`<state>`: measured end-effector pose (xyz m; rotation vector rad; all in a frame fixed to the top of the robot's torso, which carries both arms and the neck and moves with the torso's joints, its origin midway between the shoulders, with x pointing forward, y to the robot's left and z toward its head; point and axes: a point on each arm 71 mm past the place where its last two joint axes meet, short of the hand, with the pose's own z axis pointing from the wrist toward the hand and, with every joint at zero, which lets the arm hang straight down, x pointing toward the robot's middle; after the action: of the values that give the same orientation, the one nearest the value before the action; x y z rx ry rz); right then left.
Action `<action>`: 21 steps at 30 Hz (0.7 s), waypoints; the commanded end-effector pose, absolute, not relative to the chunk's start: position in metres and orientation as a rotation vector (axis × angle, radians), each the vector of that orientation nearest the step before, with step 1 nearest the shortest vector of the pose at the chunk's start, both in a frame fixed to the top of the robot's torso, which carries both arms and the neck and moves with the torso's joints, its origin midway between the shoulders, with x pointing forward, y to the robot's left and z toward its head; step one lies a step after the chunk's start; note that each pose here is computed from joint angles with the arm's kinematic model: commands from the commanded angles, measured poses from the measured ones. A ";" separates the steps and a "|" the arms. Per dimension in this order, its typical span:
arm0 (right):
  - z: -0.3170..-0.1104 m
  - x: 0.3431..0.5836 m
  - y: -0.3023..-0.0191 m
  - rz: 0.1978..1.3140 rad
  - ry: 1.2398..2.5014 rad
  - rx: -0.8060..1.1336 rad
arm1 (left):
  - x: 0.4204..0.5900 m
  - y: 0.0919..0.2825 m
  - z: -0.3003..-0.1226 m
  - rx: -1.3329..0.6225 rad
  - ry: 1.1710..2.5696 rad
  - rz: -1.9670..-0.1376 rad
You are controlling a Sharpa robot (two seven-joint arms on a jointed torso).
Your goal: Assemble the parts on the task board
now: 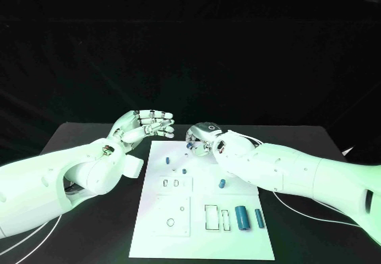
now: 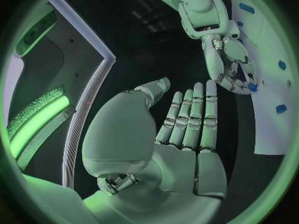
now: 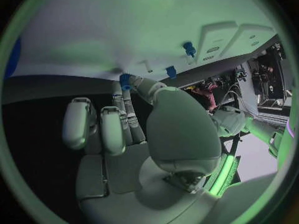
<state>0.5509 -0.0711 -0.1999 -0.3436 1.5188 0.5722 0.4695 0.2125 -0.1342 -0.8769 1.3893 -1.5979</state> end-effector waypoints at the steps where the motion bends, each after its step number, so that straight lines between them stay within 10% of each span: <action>1: -0.203 0.550 -0.069 0.574 1.547 -0.368 | 0.470 0.212 -0.132 -0.864 1.380 -1.621; 21: -0.185 0.533 -0.126 0.620 1.504 -0.267 | 0.483 0.242 -0.132 -0.897 1.315 -1.554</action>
<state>0.5346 -0.1213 -0.1908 -0.3122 1.5235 0.5920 0.4818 0.2410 -0.1344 -0.9013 1.3405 -1.5319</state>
